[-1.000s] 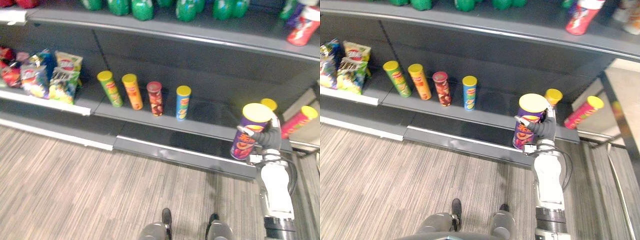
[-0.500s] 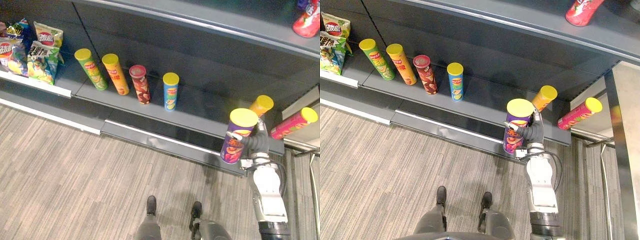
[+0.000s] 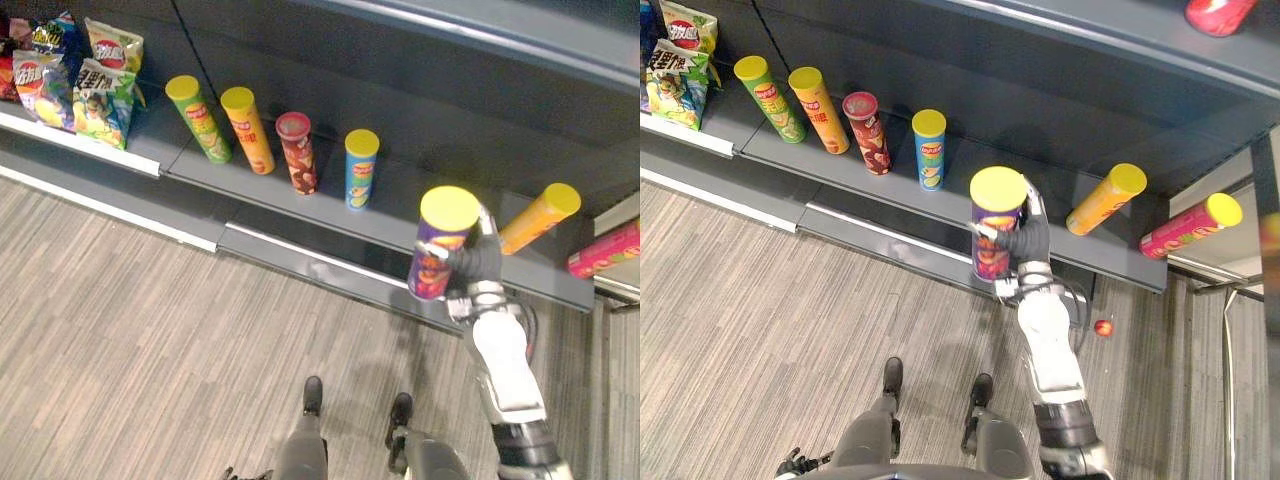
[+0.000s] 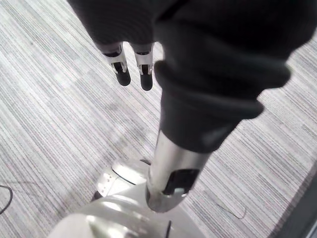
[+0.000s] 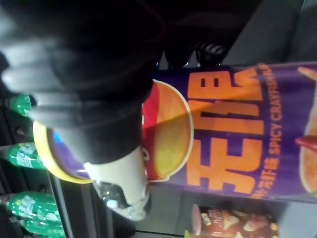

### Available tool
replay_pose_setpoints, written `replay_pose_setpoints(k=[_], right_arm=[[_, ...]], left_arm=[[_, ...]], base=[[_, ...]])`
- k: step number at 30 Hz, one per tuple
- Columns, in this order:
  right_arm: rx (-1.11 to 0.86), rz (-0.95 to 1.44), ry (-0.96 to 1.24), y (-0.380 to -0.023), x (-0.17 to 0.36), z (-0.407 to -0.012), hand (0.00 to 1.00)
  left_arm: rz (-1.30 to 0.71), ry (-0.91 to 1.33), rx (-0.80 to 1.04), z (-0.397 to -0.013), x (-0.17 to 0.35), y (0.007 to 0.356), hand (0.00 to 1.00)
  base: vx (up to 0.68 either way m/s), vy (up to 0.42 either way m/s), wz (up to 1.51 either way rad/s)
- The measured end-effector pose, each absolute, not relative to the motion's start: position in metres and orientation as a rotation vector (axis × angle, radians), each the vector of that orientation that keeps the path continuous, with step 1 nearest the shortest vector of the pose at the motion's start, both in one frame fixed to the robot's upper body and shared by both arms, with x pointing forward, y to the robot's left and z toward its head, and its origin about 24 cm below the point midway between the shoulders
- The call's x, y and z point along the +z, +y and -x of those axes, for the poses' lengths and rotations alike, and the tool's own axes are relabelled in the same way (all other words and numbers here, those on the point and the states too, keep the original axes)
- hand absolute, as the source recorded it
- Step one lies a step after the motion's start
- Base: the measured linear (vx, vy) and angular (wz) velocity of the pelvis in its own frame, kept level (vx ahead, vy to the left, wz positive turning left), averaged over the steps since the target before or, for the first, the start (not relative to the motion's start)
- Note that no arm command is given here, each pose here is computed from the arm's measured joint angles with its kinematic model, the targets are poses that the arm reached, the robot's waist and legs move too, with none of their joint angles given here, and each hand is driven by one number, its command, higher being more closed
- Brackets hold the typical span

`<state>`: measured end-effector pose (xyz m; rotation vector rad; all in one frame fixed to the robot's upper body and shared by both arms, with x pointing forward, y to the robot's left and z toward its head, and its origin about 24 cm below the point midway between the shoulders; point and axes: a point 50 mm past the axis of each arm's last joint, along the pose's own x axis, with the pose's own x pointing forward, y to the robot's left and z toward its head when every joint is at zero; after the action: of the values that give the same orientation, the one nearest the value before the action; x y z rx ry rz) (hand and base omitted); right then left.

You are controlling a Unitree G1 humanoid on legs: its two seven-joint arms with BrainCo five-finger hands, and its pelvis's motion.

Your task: Put the gum and the chips on the shelf.

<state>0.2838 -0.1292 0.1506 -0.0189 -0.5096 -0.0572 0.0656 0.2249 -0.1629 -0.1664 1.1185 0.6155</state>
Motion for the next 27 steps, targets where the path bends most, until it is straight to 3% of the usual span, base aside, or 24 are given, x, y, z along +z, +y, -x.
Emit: replay_pose_setpoints(k=[6,13,21,27], right_arm=[[-0.181,0.008,-0.600,-0.127,0.188,-0.316,1.00],[-0.442,-0.064,-0.646,-0.165,0.232,-0.344,1.00],[-0.697,-0.092,-0.708,-0.211,0.272,-0.346,1.00],[-0.788,-0.104,-0.732,-0.224,0.284,-0.344,1.00]], left_arm=[[0.138,1.070,0.578,-0.087,-0.159,0.218,0.00],[0.108,1.007,0.520,-0.106,-0.154,0.209,0.00],[0.092,0.951,0.455,-0.123,-0.150,0.197,0.00],[0.069,0.904,0.399,-0.136,-0.145,0.190,0.00]], base=[[-0.02,0.033,0.10],[0.00,0.015,0.14],[0.00,-0.023,0.05],[0.00,-0.036,0.00]])
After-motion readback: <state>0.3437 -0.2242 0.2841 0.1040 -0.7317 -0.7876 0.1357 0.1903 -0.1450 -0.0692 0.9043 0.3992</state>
